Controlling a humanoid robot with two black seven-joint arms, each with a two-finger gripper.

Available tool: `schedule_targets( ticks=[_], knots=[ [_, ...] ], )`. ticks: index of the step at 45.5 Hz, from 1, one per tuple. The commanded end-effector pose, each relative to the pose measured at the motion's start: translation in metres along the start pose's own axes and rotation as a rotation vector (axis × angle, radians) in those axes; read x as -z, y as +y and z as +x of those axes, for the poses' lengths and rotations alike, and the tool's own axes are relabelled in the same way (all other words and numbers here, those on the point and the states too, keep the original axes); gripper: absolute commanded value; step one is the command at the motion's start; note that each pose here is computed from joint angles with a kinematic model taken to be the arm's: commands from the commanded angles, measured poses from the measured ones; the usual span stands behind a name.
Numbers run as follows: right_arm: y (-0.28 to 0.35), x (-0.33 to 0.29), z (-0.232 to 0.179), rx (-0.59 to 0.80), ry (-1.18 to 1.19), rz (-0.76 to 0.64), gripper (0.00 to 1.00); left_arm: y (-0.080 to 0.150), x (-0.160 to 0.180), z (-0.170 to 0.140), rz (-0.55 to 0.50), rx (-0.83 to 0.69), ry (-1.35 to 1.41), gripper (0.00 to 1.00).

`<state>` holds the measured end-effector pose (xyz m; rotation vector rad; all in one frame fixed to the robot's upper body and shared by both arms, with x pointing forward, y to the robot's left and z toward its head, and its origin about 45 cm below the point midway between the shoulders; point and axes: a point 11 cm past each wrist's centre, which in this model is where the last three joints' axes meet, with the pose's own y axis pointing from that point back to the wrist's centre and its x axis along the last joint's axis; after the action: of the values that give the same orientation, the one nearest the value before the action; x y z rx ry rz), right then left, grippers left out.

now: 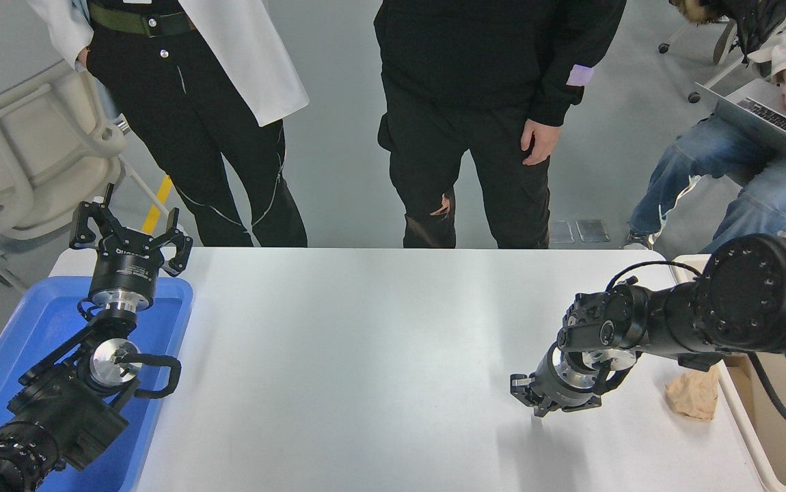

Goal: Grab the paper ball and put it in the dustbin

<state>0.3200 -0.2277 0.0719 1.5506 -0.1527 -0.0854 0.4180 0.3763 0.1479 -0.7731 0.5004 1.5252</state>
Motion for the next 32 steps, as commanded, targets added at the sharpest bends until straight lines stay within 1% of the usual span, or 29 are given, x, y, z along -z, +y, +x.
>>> schedule_targets(
  ticks=[1, 26, 32],
  knots=[
    [0.000, 0.000, 0.000, 0.000, -0.001, 0.002, 0.00, 0.000, 0.000, 0.000, -0.001, 0.000, -0.001, 0.99],
    [0.003, 0.002, 0.001, -0.002, 0.003, 0.004, 0.00, 0.000, 0.000, 0.000, -0.001, 0.000, -0.001, 0.99],
    [0.011, 0.007, 0.008, -0.019, 0.008, 0.011, 0.00, 0.000, 0.000, 0.000, 0.001, 0.001, 0.000, 0.99]
  ],
)
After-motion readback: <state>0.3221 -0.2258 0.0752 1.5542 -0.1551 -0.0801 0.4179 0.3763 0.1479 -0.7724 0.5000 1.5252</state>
